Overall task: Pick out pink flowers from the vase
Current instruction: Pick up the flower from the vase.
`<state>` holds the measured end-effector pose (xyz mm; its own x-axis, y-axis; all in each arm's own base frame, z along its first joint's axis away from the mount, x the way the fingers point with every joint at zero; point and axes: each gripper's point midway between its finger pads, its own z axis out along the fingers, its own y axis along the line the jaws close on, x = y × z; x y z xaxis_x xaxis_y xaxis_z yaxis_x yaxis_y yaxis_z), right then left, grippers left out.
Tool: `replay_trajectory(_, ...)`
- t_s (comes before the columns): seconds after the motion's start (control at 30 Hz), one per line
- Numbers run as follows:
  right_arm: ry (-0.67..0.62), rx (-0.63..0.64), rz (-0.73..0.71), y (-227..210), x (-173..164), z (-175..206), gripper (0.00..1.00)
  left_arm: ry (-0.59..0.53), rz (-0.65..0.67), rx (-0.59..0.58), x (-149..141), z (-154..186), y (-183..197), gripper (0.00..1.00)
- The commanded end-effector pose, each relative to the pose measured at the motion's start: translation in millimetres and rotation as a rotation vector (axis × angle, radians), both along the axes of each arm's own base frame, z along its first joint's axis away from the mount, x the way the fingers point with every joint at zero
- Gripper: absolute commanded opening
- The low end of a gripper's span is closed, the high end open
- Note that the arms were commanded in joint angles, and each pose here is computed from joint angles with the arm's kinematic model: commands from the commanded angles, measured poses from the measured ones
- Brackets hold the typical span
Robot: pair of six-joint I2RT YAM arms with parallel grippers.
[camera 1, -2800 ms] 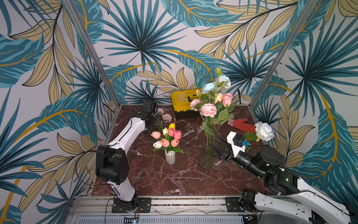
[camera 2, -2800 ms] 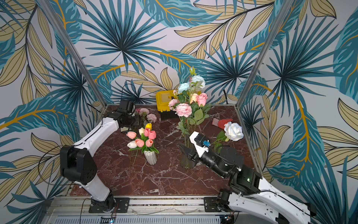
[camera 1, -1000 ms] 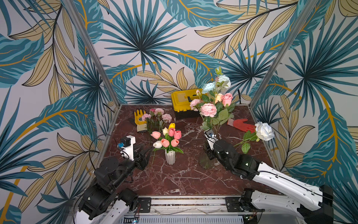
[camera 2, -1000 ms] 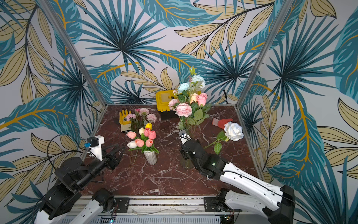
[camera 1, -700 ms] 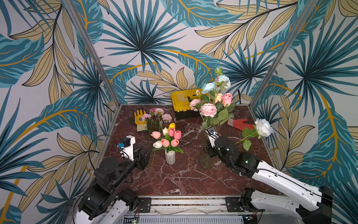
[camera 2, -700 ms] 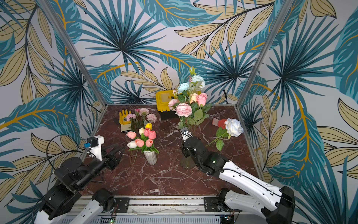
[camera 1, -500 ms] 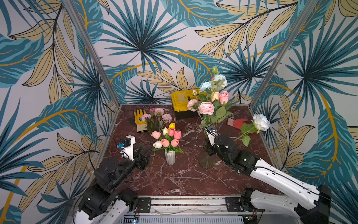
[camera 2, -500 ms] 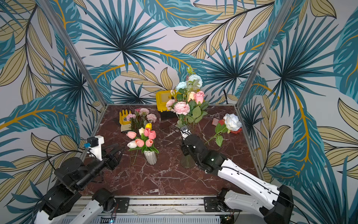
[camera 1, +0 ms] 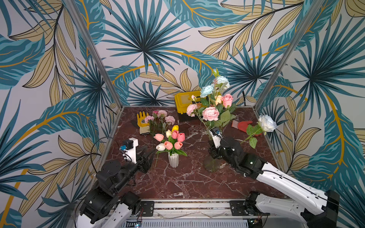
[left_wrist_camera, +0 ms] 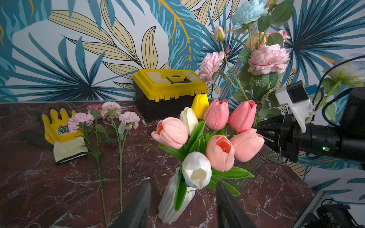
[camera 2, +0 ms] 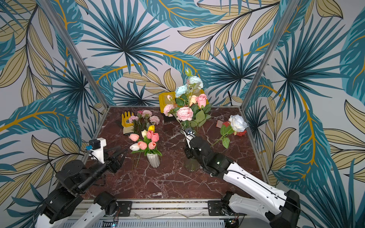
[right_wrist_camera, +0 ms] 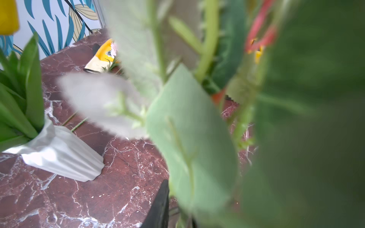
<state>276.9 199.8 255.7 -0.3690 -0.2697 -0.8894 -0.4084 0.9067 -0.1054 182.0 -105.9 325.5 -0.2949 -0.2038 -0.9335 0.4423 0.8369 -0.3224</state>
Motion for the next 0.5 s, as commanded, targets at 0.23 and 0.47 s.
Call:
replay_trajectory(0.23, -0.006, 0.019, 0.024, 7.9, 4.5, -1.0, 0.08, -0.010, -0.008, 0.010, 1.3, -3.0, -2.0, 0.54)
replay_trajectory(0.47, -0.016, 0.039, 0.032, 5.7, 1.2, 4.1, 0.00, -0.013, -0.005, 0.012, 0.9, -2.7, -1.2, 0.54)
